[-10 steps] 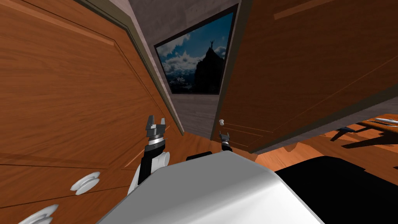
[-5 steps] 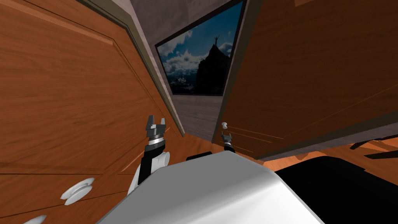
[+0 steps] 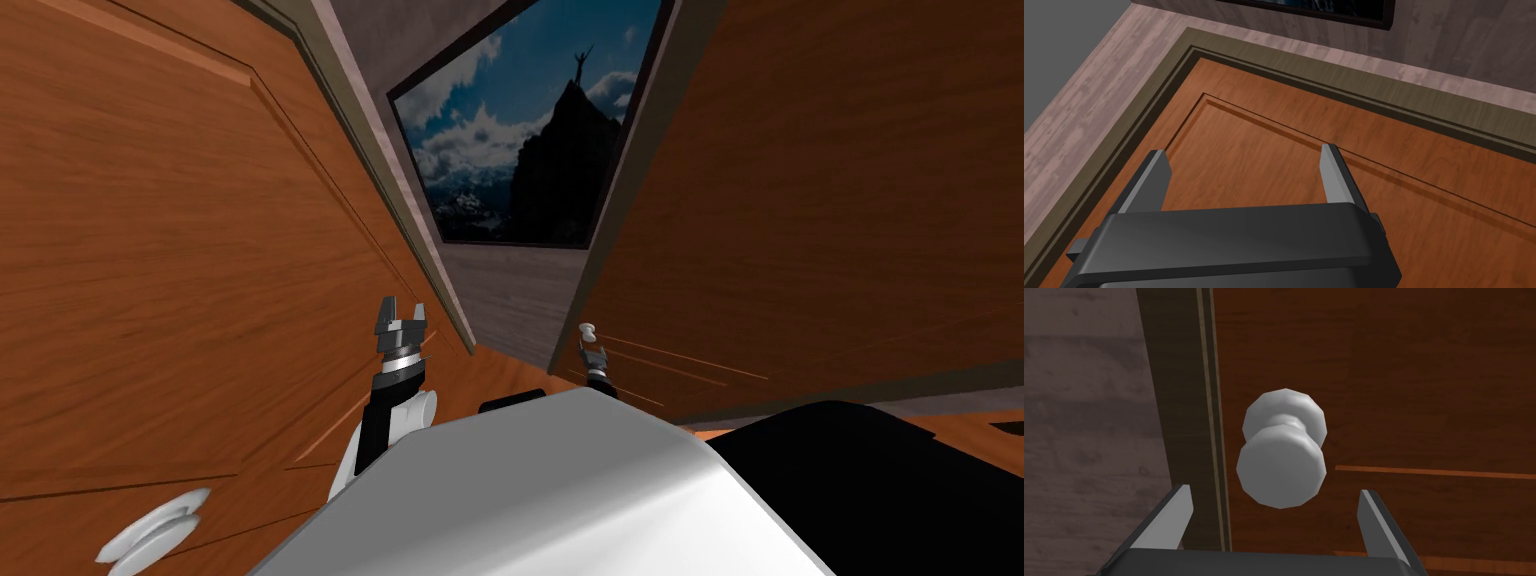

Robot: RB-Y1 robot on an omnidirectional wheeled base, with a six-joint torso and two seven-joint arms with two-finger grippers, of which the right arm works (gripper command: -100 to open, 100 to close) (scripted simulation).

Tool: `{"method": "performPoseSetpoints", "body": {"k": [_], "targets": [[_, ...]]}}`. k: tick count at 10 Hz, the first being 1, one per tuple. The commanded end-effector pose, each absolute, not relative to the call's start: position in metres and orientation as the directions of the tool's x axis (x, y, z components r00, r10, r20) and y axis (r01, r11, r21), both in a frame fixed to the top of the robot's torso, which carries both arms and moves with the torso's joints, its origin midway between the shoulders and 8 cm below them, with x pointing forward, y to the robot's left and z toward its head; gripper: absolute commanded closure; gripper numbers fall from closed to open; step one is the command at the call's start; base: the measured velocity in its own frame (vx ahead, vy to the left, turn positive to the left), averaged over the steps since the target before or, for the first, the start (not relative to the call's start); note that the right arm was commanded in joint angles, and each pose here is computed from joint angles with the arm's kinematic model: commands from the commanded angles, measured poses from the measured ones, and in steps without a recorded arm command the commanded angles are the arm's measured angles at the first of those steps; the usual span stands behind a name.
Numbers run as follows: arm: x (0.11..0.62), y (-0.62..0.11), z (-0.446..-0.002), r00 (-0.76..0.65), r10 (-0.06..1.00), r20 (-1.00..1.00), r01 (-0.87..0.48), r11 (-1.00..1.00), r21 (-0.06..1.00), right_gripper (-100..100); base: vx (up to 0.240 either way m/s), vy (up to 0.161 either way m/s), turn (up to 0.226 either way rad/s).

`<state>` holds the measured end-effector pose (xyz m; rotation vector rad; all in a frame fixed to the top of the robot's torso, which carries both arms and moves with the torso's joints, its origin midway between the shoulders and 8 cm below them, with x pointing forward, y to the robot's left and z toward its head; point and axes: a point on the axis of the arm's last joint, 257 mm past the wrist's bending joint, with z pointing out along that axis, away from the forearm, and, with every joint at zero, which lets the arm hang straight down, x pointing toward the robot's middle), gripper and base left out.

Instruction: Pull the door open

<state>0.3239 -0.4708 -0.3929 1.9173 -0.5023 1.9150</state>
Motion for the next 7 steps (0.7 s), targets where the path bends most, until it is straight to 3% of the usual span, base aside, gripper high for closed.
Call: {"method": "performPoseSetpoints", "body": {"k": [1, 6, 7], "targets": [[0.319, -0.484, -0.394, 0.007, 0.016, 1.0, -0.51, -0.86, 0.018, -100, 0.089, -0.004, 0.026], [0.307, -0.509, -0.394, 0.009, 0.019, 1.0, -0.52, -0.854, 0.021, -100, 0.112, -0.004, 0.028], [0.307, -0.509, -0.394, 0.009, 0.019, 1.0, -0.52, -0.854, 0.021, 100, -0.01, -0.001, -0.014]]}}
